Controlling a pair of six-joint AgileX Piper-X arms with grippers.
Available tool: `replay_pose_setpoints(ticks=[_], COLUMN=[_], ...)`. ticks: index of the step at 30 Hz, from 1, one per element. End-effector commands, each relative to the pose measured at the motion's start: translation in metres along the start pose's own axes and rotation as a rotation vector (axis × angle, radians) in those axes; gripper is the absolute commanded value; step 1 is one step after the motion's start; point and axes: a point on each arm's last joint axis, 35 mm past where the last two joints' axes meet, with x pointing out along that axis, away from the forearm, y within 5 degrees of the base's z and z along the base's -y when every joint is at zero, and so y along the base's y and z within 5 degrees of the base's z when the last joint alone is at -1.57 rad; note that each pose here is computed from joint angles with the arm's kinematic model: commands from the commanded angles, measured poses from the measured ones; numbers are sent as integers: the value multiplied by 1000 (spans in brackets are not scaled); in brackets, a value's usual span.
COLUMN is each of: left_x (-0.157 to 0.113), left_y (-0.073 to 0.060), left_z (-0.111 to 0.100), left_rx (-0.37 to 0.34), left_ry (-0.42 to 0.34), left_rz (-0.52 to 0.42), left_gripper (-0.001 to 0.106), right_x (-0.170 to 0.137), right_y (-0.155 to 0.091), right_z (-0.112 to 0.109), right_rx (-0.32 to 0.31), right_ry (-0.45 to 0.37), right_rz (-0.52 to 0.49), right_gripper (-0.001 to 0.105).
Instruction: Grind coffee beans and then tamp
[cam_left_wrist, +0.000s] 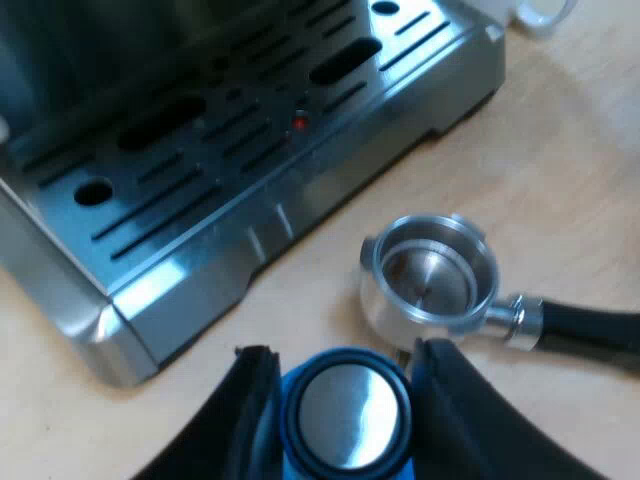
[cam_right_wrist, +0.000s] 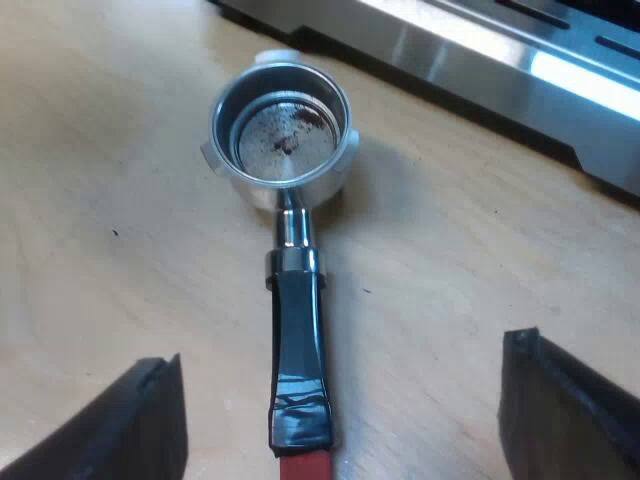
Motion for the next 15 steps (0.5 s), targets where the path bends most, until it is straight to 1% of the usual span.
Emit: replay_pose_setpoints(ticks=[1, 5, 6, 7, 8, 11, 13, 15], left_x=[-8, -19, -22, -26, -28, -37, -41, -43], left_y=[-4, -9, -11, -12, -13, -17, -21, -23], left_z=[9, 21, 24, 28, 30, 43, 49, 51], left_rx=[9, 5, 5, 6, 6, 20, 31, 41], left_ry=[-6, 2, 4, 2, 0, -33, -51, -56], left_rz=[-8, -25, -28, -29, -28, -42, -81, -104], left_gripper=[6, 6, 6, 6, 6, 6, 6, 6], right_x=[-6, -9, -10, -10, -10, -8, -6, -5], right_y=[-4, -6, -6, -6, -6, -6, -5, -4], right_z=[-2, -7, -8, -8, -8, -7, -6, -6], right_rx=[14, 3, -2, -16, -24, -69, -111, -131], right_ry=[-39, -64, -89, -109, -112, -154, -163, -162], right_rz=[4, 7, 9, 10, 10, 9, 6, 4], right_gripper=[66, 66, 66, 66, 66, 66, 66, 66])
